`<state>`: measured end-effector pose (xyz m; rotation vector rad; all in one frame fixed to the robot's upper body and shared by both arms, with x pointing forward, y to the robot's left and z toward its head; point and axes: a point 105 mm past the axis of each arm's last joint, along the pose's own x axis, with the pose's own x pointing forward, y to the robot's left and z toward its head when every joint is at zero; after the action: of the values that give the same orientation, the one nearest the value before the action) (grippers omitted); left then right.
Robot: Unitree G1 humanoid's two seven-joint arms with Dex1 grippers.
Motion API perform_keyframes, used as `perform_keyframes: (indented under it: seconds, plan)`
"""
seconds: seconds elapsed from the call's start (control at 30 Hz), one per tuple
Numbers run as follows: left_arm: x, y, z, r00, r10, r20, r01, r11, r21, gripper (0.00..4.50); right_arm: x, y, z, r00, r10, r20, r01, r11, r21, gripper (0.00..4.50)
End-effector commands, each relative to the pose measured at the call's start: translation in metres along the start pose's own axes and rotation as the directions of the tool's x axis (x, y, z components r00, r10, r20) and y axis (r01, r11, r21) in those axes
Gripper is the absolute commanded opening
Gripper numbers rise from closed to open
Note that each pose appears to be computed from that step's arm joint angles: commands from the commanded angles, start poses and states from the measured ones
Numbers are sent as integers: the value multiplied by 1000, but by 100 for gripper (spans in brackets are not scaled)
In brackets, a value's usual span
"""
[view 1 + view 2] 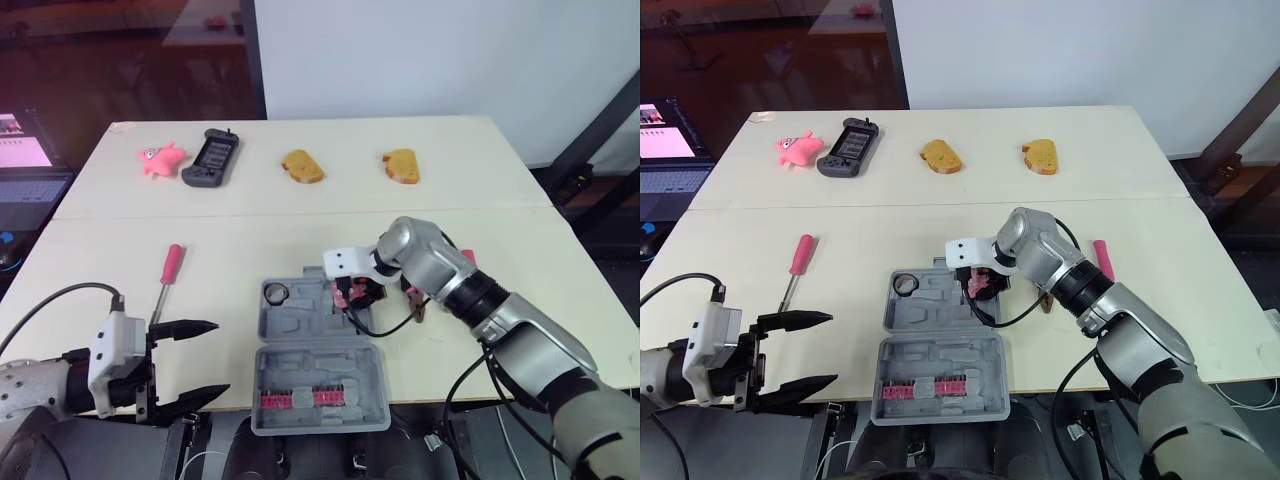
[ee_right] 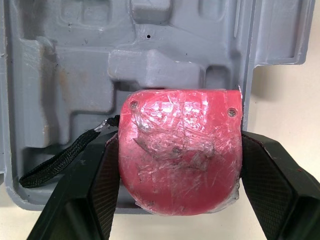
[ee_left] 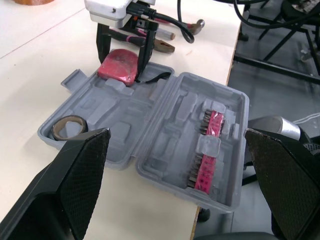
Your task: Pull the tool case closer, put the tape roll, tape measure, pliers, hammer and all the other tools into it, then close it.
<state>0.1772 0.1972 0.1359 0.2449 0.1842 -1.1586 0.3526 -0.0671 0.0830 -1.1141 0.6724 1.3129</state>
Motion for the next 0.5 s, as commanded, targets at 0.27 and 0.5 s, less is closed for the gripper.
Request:
perform_keyframes:
  seconds: [0.27, 0.5]
  plan:
    - [2, 0, 4, 1000, -8, 3, 8, 999, 42, 450, 14, 15, -2, 998, 69, 5, -69, 997, 24, 297]
    - [2, 1, 3, 1000, -14, -1, 14, 999, 47, 450, 18, 13, 0, 999, 52, 13, -53, 998, 31, 297]
